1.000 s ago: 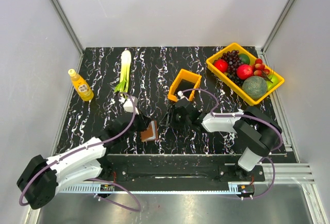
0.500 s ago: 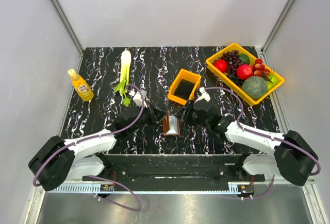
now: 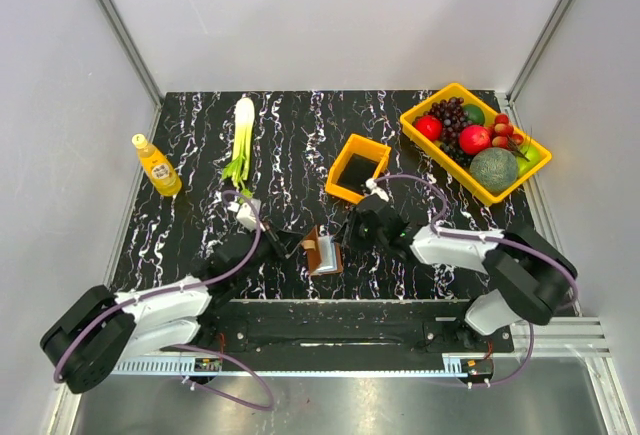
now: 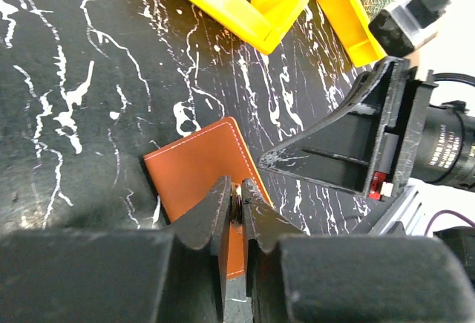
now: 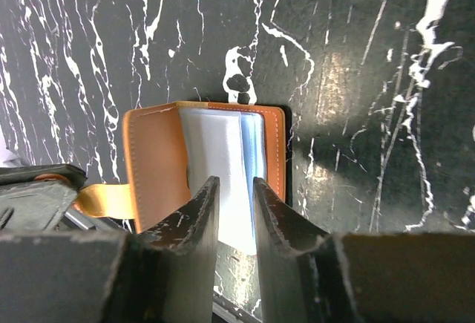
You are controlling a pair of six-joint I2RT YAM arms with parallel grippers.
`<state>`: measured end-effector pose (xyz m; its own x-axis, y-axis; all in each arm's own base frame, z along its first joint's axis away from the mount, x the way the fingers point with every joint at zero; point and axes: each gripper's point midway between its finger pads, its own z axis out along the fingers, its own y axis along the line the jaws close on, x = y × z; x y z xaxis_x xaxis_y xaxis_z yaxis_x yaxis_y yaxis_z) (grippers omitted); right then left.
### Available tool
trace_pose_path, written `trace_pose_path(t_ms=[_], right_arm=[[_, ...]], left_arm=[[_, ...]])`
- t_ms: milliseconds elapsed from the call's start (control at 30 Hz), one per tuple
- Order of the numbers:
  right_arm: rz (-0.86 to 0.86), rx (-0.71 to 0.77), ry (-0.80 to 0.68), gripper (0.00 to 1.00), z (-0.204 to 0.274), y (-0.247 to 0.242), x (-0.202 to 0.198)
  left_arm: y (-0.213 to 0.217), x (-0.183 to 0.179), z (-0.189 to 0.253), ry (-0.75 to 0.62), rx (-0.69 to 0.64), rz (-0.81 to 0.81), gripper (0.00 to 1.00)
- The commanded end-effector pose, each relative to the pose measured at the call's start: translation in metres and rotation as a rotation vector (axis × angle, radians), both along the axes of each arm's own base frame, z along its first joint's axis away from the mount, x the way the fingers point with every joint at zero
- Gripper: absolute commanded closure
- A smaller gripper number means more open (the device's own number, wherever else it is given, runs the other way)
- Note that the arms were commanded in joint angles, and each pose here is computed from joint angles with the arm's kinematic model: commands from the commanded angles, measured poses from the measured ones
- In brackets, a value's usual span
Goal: Put the credit cards into the card holder
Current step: Open the card holder at the center of the board.
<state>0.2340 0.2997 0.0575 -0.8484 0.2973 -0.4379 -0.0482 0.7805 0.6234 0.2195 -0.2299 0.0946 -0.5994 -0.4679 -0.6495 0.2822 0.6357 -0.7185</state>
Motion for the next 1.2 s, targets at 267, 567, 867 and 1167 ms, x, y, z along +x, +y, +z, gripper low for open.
trace_pose_path(t_ms=[267,567,867,1167], right_arm=[[0.176,0.089,-0.046,0.71,0.019,0.063,-0.004],[0.281,0.092,-0.049,0.7,0.017,0.091,-0.017],[0.327,-0.008,-0.027,0.7,-0.003,0.115,-0.027],[0.283,-0.13,0.024,0.69,-0.038,0.114,-0.021]], left_arm=[[0.029,0.005,-0.01,0.006,0.056,0.12,0.87],[0.06,-0.003,-0.028,0.067,0.119,0.229,0.74],[0.077,-0.007,-0.031,0.112,0.143,0.296,0.55],[0.093,-0.006,0.024,0.022,0.126,0.351,0.2]])
